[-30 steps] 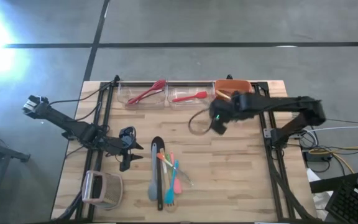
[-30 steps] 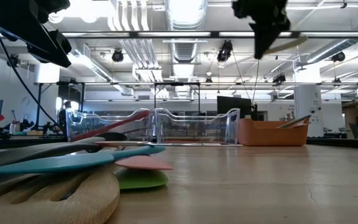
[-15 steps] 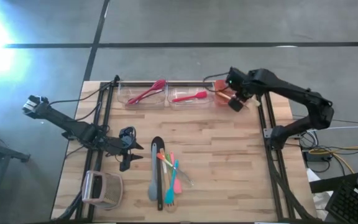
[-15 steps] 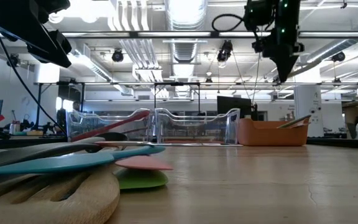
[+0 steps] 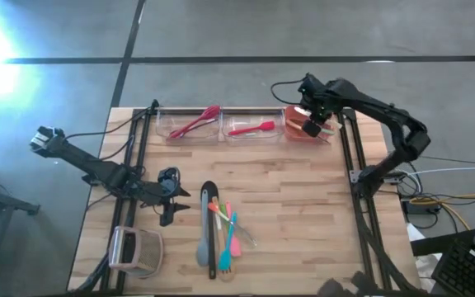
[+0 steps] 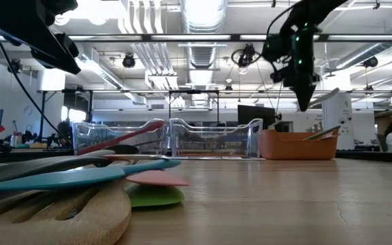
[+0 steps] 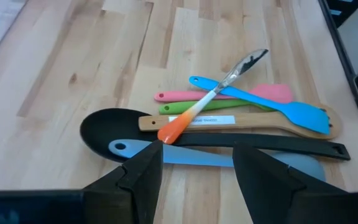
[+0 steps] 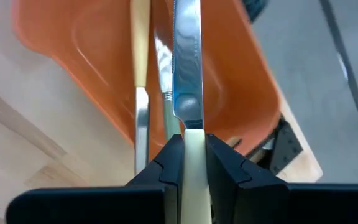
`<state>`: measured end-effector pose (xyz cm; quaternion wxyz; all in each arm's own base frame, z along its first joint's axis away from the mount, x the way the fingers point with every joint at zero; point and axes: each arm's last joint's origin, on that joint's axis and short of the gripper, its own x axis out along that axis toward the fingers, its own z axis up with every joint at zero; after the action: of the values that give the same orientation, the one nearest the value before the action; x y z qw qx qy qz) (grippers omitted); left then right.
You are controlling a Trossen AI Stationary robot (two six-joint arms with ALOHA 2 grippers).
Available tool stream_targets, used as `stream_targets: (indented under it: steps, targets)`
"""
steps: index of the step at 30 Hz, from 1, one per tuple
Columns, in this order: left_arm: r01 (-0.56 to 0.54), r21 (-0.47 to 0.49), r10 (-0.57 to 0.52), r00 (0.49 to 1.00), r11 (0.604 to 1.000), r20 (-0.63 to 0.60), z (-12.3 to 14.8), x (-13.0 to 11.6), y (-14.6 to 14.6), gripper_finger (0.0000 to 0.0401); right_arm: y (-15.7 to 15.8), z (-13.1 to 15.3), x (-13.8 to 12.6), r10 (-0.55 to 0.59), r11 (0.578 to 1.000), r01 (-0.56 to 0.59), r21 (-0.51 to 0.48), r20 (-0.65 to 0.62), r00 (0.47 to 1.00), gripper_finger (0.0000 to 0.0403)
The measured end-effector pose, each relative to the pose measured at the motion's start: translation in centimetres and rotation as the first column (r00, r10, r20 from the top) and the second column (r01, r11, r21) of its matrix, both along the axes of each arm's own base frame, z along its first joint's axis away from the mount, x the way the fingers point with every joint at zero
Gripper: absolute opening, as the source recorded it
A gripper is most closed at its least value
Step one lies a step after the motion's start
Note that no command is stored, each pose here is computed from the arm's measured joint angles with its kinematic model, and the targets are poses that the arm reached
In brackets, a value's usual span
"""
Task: Pick & Place Kitchen Items
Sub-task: Put the white knife into the orange bin
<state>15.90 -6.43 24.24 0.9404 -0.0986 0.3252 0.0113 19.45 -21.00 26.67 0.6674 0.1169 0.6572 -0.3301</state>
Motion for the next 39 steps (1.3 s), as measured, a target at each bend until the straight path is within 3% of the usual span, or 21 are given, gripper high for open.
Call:
stream_targets:
  steps: [6, 11, 18, 34, 39]
  targets:
    - [-0.008, -0.002, 0.008, 1.0, 1.0, 0.001, 0.0, 0.0, 0.0, 0.0197, -2.1, -3.3, 0.6, 0.03, 0.996, -0.023, 0.088, -0.082, 0.996, 0.0033]
    - [-0.013, -0.007, 0.013, 1.0, 1.0, 0.001, 0.0, 0.0, 0.0, 0.0197, -3.2, -5.0, 0.8, 0.044, 0.991, -0.033, 0.133, -0.078, 0.996, 0.0033]
    - [-0.023, 0.002, 0.023, 1.0, 1.0, 0.005, 0.0, 0.0, 0.1, 0.0197, -3.6, -5.9, 1.3, 0.096, 0.982, -0.088, 0.169, -0.042, 0.994, 0.0033]
    - [-0.022, 0.002, 0.022, 1.0, 1.0, 0.005, 0.0, 0.0, 0.1, 0.0197, -4.4, -6.6, 0.6, 0.066, 0.974, -0.061, 0.217, -0.015, 0.998, 0.0035]
    - [-0.022, 0.002, 0.022, 1.0, 1.0, 0.005, 0.0, 0.0, 0.1, 0.0197, -4.4, -6.6, 0.6, 0.065, 0.975, -0.06, 0.216, -0.015, 0.998, 0.0077]
